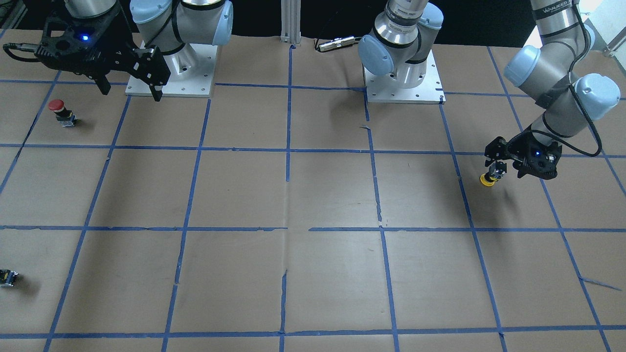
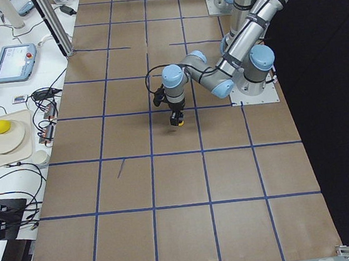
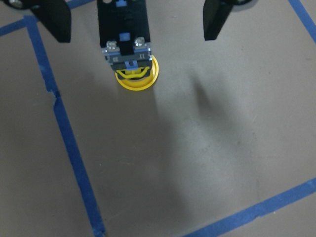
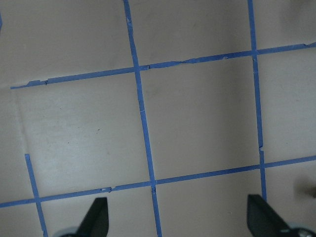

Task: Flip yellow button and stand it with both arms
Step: 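Lift the yellow button with the left gripper while the right gripper approaches, then close the right gripper on the yellow cap held by the left gripper, then open the left gripper and release the button to the right gripper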

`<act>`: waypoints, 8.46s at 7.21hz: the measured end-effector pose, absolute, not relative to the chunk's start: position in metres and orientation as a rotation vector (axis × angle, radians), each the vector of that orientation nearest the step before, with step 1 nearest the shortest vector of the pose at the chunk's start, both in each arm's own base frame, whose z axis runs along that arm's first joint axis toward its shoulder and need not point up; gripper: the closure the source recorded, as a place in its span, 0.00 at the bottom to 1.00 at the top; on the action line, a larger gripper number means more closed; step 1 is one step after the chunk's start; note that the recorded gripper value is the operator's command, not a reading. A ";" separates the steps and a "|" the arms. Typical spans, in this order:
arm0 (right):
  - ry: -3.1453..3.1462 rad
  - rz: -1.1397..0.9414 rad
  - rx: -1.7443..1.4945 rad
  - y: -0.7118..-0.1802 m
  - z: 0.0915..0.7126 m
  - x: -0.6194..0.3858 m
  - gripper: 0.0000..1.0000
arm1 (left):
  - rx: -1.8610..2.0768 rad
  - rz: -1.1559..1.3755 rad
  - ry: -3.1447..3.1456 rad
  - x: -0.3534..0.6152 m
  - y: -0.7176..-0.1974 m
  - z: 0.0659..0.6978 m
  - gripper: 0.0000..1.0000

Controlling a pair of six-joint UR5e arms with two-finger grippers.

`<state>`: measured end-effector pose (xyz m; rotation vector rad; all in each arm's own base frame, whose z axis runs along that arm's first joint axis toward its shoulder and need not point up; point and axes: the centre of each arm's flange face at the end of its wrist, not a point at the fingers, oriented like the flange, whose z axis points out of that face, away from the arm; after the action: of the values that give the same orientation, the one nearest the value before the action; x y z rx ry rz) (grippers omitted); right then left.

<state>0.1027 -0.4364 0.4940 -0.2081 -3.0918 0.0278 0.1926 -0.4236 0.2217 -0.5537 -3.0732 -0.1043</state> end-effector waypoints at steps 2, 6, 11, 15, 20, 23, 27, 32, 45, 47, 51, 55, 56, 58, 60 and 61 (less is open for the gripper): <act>-3.088 0.029 -0.339 -0.448 0.495 0.097 0.00 | -0.520 -0.104 -3.078 0.191 -0.424 0.220 0.55; -3.116 0.021 -0.517 -0.454 0.494 0.102 0.00 | -0.536 -0.105 -3.079 0.186 -0.424 0.224 1.00; -3.208 -0.026 -0.777 -0.460 0.496 0.116 0.00 | -0.628 0.106 -2.982 0.119 -0.473 0.324 1.00; -3.392 -0.155 -1.100 -0.475 0.496 0.139 0.00 | -0.343 0.150 -2.698 -0.026 -0.515 0.400 1.00; -3.353 -0.679 -1.919 -0.497 0.500 0.154 0.00 | 0.063 0.040 -2.115 -0.130 -0.496 0.449 1.00; -3.229 -0.882 -2.084 -0.488 0.493 0.164 0.00 | 0.155 -0.012 -1.912 -0.161 -0.490 0.471 1.00; -3.275 -1.021 -2.111 -0.483 0.503 0.178 0.00 | 0.162 0.010 -1.769 -0.171 -0.482 0.498 1.00; -3.341 -1.239 -2.153 -0.482 0.523 0.192 0.01 | 0.162 0.011 -1.751 -0.171 -0.482 0.494 1.00; -3.266 -1.322 -2.178 -0.479 0.516 0.202 0.79 | 0.150 0.028 -1.751 -0.172 -0.480 0.487 1.00; -3.263 -1.329 -2.184 -0.479 0.517 0.202 0.79 | 0.151 0.027 -1.751 -0.172 -0.481 0.487 1.00; -3.260 -1.325 -2.194 -0.480 0.517 0.200 0.81 | 0.154 0.023 -1.751 -0.172 -0.483 0.485 0.00; -3.260 -1.286 -2.219 -0.486 0.516 0.191 0.81 | 0.160 0.016 -1.771 -0.170 -0.485 0.481 0.00; -3.281 -1.191 -2.245 -0.492 0.516 0.177 0.81 | 0.162 0.010 -1.807 -0.169 -0.486 0.478 0.00; -3.397 -0.772 -2.169 -0.504 0.508 0.135 0.81 | 0.159 -0.002 -1.979 -0.162 -0.486 0.468 0.00; -3.505 -0.344 -1.684 -0.503 0.483 0.110 0.83 | 0.143 0.013 -2.206 -0.148 -0.489 0.469 0.00; -3.504 -0.182 -1.313 -0.499 0.468 0.096 0.84 | 0.133 0.016 -2.343 -0.139 -0.492 0.471 0.00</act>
<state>0.0962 -0.4991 0.4678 -1.3135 -3.5036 -0.1822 -0.1391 -0.4920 0.4705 0.1332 -2.3434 0.0163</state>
